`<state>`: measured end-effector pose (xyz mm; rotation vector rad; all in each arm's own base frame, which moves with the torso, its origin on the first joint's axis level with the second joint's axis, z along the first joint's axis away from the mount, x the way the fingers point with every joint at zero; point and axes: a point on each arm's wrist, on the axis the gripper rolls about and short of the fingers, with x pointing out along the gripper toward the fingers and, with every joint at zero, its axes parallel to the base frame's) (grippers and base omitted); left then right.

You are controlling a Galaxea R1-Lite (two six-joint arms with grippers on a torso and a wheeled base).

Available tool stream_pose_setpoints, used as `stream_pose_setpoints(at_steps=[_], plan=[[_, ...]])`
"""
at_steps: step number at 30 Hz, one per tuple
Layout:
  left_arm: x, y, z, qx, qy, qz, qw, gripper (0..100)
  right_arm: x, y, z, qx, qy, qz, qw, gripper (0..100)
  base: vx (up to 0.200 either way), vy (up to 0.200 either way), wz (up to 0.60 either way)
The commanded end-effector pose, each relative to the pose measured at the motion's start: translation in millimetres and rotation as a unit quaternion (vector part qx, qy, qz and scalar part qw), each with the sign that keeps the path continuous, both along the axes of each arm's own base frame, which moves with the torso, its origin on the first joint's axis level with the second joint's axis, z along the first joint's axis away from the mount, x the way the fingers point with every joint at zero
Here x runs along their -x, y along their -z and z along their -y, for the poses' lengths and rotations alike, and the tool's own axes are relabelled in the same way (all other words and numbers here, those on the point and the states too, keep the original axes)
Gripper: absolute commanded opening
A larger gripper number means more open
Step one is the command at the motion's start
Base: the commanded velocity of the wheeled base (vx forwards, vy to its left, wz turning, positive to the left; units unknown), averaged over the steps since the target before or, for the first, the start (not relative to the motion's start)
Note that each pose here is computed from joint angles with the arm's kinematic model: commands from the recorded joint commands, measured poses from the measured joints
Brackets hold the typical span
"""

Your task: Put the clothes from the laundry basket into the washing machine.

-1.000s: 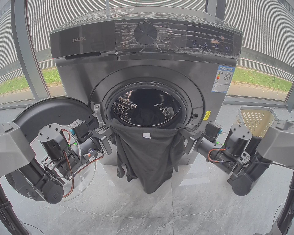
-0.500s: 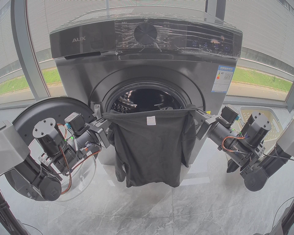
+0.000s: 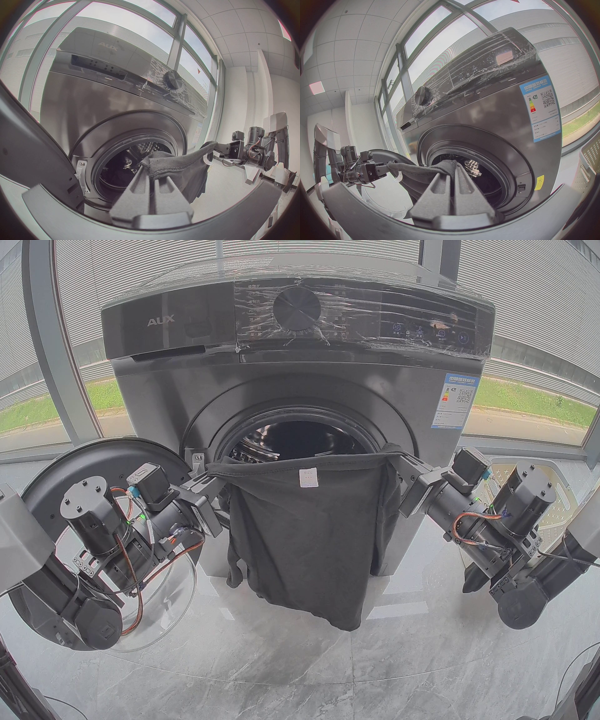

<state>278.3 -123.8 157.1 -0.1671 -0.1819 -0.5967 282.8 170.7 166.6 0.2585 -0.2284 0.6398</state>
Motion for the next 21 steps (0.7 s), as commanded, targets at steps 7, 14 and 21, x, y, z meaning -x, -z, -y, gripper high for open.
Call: stream_pose_setpoints(at_steps=[7, 14, 21], plan=[[0.2, -0.3, -0.3, 0.0, 0.0, 0.001, 1.0, 0, 0.2, -1.1, -0.8, -0.003, -0.002, 0.004, 1.0, 0, 0.0, 0.0, 0.0], [0.5, 4.1, -0.3, -0.003, 0.002, -0.006, 1.0, 0, 3.6, 2.1, -4.0, 0.0, -0.009, -0.003, 1.0, 0, 0.0, 0.0, 0.0], [5.7, 8.9, -1.1, -0.01, 0.011, -0.018, 0.9997, 100, 9.6, 4.0, -6.7, 0.003, -0.016, -0.008, 0.9998, 0, 0.0, 0.0, 0.0]])
